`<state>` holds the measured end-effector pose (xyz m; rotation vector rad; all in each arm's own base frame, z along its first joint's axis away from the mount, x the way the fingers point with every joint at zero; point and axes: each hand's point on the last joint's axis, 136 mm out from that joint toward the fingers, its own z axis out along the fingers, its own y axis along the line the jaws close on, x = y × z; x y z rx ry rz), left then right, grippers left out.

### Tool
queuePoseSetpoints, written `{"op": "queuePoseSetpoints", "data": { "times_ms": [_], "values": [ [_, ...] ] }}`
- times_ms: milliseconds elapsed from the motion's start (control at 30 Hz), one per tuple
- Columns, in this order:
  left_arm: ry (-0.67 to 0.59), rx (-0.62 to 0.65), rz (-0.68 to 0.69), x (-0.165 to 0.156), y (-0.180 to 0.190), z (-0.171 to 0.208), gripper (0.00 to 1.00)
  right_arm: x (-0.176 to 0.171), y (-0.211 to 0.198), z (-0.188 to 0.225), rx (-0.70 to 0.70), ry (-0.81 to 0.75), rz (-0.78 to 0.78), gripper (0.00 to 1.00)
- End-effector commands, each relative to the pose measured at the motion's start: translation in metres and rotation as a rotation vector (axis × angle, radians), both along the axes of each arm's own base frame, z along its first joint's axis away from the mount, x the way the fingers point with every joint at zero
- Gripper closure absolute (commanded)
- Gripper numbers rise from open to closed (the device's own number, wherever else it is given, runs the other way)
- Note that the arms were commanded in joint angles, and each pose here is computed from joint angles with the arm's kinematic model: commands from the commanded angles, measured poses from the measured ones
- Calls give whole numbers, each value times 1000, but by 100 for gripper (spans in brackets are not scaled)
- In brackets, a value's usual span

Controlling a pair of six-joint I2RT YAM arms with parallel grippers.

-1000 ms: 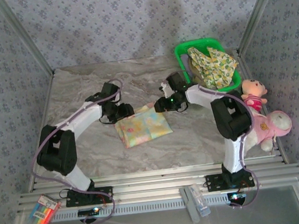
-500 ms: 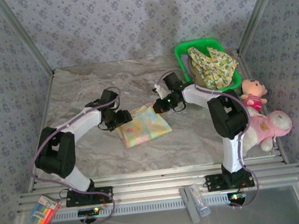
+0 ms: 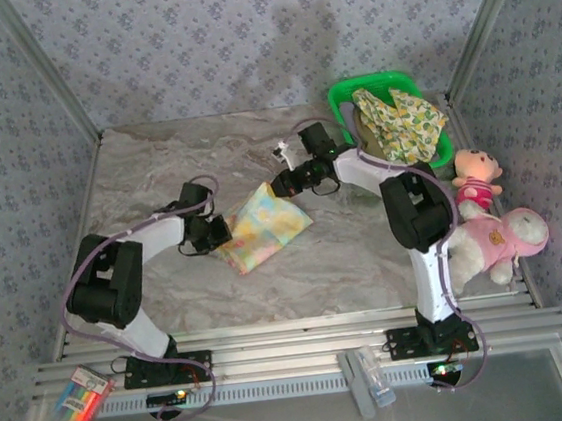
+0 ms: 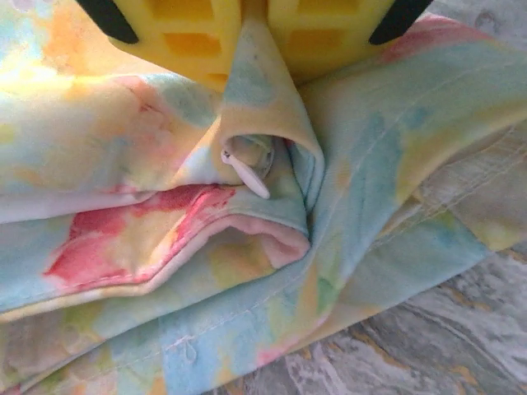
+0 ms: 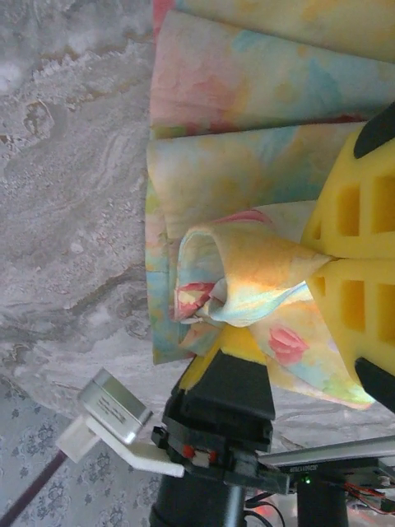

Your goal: Fold and stack the skirts

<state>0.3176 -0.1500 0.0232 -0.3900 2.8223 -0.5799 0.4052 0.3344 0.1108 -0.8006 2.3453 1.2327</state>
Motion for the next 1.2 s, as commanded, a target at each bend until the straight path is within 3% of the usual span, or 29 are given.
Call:
{"op": "queuePoseSetpoints", "data": {
  "times_ms": [0,67,300,600,1000,1133,1167],
  "values": [
    [12,26,30,-7,14,-13,95,25,3,7,34,-40,3,100],
    [15,42,51,-10,21,-16,100,38,4,-7,-9,-23,-23,100],
    [15,53,150,-18,43,-25,100,56,5,-55,-57,119,-84,93],
    [36,-1,203,-22,51,-37,100,33,6,-31,30,119,-1,64],
    [58,-115,243,-23,49,-48,100,22,19,-55,-38,155,15,53],
    [75,-143,253,-25,50,-53,100,16,17,-60,-53,190,15,56],
    [78,-149,254,-25,51,-54,100,14,17,-59,-45,203,21,74]
  ]
}}
